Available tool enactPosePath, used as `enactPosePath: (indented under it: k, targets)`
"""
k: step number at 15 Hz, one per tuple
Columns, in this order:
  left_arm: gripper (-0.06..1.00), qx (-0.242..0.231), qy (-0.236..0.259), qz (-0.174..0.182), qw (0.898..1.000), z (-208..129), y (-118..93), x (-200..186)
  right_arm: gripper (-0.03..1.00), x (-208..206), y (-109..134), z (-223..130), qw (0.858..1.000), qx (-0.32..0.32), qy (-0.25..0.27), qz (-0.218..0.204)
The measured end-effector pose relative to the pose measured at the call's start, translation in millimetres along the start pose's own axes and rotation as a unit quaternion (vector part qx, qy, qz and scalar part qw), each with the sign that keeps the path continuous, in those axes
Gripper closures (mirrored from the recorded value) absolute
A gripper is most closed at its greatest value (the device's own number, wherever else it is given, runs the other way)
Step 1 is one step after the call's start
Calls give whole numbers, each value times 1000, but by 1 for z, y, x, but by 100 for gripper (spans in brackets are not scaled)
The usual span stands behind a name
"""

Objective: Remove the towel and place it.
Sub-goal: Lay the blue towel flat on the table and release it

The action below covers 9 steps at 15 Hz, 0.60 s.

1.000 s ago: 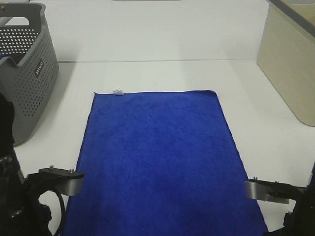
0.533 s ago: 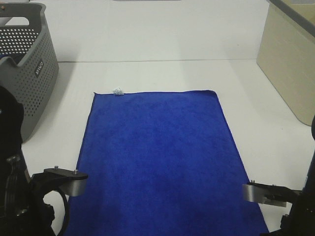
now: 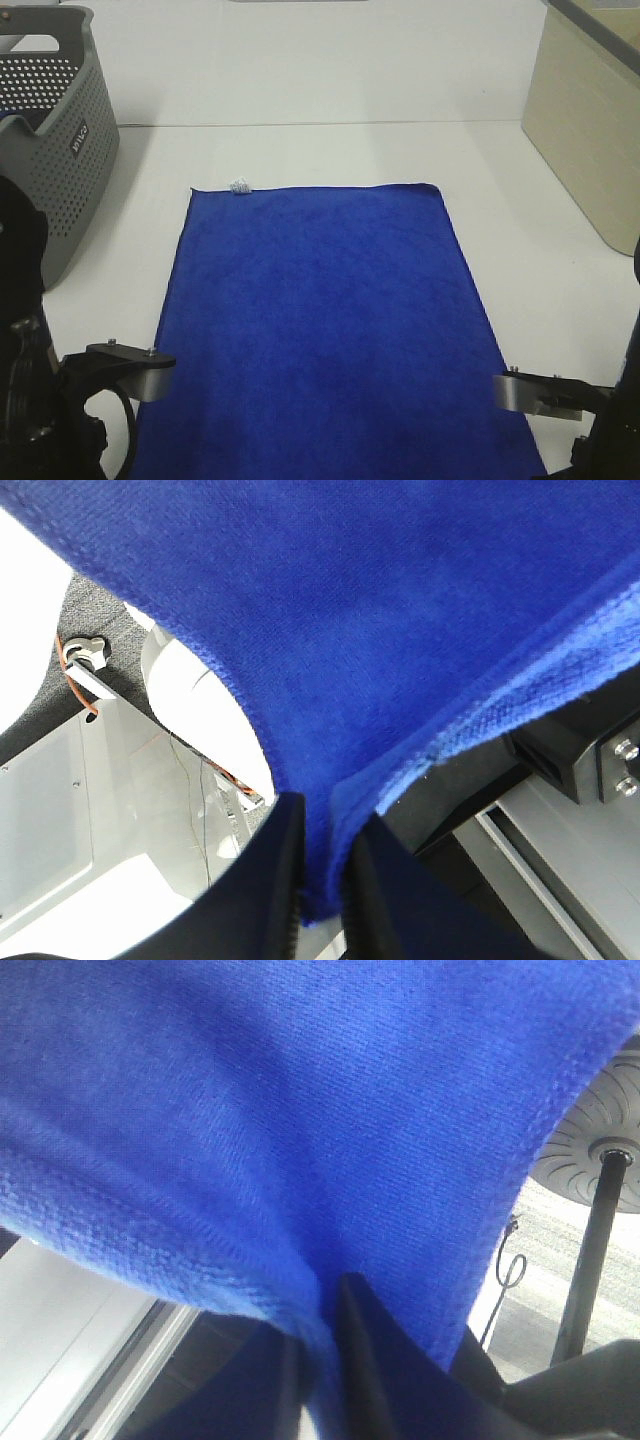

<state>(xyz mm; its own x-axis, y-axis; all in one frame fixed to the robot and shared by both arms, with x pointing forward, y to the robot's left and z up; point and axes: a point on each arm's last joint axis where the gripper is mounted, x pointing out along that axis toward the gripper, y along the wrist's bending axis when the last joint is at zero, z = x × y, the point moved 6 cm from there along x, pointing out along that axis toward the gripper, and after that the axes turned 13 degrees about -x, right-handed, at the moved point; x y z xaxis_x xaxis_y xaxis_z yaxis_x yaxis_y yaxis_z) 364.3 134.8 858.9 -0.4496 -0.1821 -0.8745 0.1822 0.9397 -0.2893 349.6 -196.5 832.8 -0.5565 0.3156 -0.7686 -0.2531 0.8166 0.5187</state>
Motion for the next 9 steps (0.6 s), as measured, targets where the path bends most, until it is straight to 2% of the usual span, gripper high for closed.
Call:
enactPosePath:
  k: [2, 6, 7, 9]
  targets:
    - [73, -1, -4, -1, 1000, 1, 0, 0, 73, 0, 0, 0, 1000, -4, -1, 1]
    - [37, -15, -26, -22, 999, 8, -7, 0, 37, 0, 2, 2, 1000, 4, -5, 8]
    - [31, -15, -26, -23, 999, 8, -7, 0, 34, 0, 3, 2, 1000, 4, -6, 9]
    - [26, -18, -26, -27, 999, 8, -8, 0, 31, 0, 3, 2, 1000, 4, -6, 9]
